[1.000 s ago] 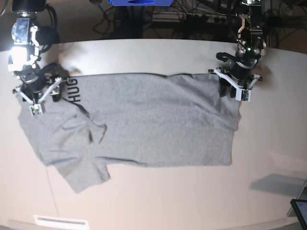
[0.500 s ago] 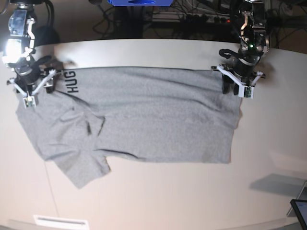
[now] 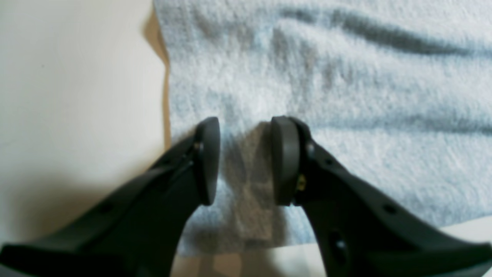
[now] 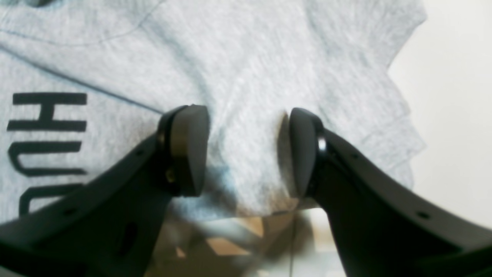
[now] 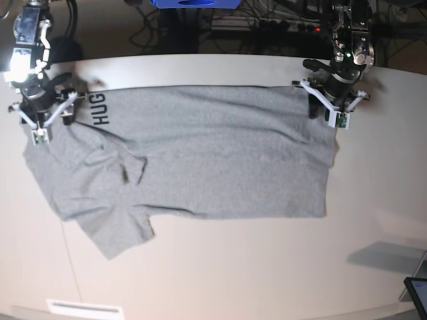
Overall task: Fold the T-shirt properly
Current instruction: 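Drag the collar edge with both grippers away from the hem, then open both grippers and raise them off the shirt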
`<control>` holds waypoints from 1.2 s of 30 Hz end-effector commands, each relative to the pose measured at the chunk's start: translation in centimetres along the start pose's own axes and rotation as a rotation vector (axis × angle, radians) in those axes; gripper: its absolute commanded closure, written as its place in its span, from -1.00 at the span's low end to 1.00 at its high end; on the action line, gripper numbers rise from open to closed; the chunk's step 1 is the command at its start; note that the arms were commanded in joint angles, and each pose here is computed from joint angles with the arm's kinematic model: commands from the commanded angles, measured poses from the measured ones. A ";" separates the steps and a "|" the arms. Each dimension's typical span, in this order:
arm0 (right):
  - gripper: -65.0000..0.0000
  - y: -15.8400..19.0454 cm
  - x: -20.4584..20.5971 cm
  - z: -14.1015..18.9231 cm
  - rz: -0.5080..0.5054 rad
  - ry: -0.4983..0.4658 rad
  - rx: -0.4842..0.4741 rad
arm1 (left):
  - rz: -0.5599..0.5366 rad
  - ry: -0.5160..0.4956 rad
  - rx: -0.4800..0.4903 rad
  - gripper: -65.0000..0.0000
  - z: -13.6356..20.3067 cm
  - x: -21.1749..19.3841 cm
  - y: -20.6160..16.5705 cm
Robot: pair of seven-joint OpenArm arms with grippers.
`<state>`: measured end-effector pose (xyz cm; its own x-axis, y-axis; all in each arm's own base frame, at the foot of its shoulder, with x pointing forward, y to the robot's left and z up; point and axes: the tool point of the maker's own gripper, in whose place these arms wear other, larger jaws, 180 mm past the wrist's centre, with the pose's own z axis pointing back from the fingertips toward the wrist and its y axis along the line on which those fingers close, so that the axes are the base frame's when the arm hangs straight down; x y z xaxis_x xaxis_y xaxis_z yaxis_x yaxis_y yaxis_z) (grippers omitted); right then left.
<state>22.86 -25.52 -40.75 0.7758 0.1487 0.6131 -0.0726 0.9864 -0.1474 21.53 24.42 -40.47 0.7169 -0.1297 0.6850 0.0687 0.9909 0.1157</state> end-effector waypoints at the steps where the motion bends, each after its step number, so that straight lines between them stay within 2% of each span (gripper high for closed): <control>1: 0.00 -0.6 0.9 0.6 0.017 -0.029 -0.017 | -0.020 0.083 0.041 0.31 0.5 -2.0 1.5; 8: 0.00 -0.2 1.1 1.0 0.017 -0.041 -0.013 | -0.027 0.080 0.085 0.31 1.7 -1.9 3.3; 15: 0.00 -0.1 1.3 1.0 0.015 -0.047 -0.012 | -0.033 0.065 0.084 0.31 1.8 -1.4 3.2; 25: 0.00 0.0 3.6 2.2 0.036 -0.111 -0.022 | -0.055 -0.051 0.074 0.31 2.6 3.0 2.4; 28: 0.00 -0.1 4.1 2.2 0.038 -0.123 -0.024 | -0.042 -0.055 0.107 0.31 3.0 4.1 3.4; 33: -0.01 -2.3 6.7 2.5 0.013 -0.187 -0.080 | 0.020 -0.108 0.181 0.30 3.9 7.5 5.5; 36: -0.02 -4.5 8.9 3.1 -0.009 -0.241 -0.132 | 0.079 -0.121 0.139 0.28 4.1 9.2 6.2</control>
<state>27.36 -28.24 -33.79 0.6442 0.1461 0.7508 0.0261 0.9768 -0.2125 25.09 28.65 -32.00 0.6668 -0.0389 0.7442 -0.0785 0.9894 0.1220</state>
